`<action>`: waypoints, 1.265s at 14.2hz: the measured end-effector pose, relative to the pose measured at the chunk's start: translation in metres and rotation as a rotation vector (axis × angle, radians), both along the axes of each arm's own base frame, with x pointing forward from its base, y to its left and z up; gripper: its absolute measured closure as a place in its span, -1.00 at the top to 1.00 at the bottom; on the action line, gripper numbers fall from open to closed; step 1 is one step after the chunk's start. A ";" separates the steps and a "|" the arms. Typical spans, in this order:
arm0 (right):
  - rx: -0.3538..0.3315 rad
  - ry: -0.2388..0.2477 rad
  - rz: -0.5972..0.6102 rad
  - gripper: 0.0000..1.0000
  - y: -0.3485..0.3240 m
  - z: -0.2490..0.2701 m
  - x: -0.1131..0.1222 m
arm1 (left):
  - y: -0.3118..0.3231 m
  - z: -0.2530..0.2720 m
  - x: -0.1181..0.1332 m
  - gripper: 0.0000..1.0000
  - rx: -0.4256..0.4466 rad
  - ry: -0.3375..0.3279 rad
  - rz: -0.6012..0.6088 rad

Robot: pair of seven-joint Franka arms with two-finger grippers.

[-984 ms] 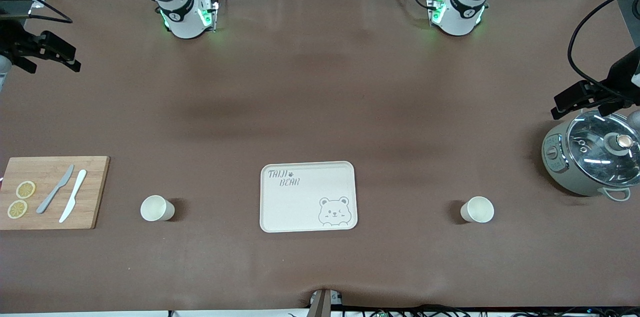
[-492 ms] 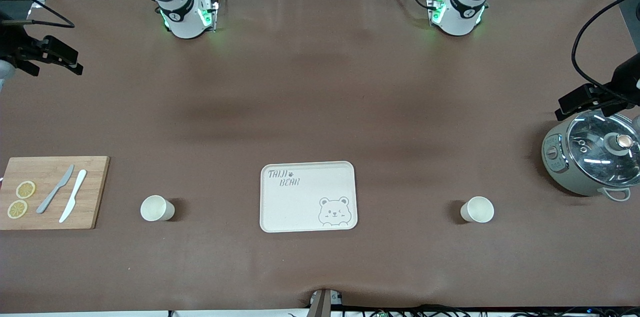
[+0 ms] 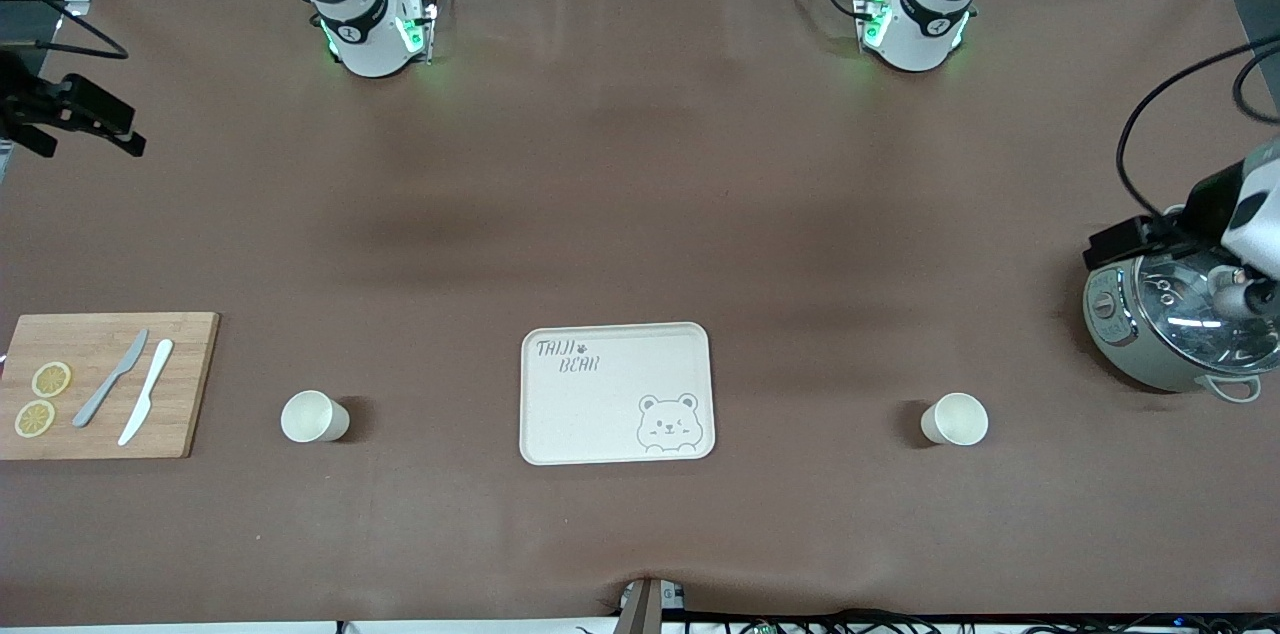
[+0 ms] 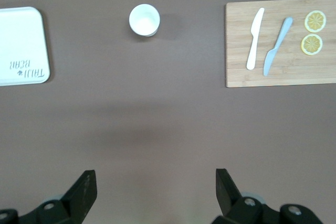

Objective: Place white IKEA cup upright on tray with both arms
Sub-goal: 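Reach the right gripper to one white cup while the left gripper reaches the other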

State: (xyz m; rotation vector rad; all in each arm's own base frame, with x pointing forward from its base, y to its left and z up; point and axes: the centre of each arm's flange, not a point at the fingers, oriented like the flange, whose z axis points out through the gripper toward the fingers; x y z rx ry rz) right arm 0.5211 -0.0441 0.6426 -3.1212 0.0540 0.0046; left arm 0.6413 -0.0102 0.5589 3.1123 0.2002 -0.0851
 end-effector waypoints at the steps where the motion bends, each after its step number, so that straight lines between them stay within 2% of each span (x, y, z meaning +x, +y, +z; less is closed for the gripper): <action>1: 0.002 0.009 -0.005 1.00 -0.013 -0.006 0.005 | 0.007 -0.017 0.009 1.00 0.000 0.006 0.011; 3: 0.013 0.044 0.024 1.00 -0.037 -0.034 0.024 | 0.019 -0.053 0.022 1.00 0.000 0.042 0.026; 4: 0.016 0.043 0.050 1.00 -0.046 -0.049 0.038 | 0.020 -0.071 0.029 1.00 0.000 0.053 0.029; 10: 0.002 -0.089 0.098 1.00 -0.049 -0.111 0.109 | 0.013 -0.152 0.067 1.00 -0.001 0.002 0.021; 14: 0.024 -0.065 0.104 1.00 -0.045 -0.174 0.137 | 0.010 -0.207 0.080 1.00 -0.002 0.005 0.004; 18: 0.020 -0.106 0.106 1.00 -0.037 -0.210 0.158 | -0.001 -0.257 0.089 1.00 -0.003 0.000 -0.012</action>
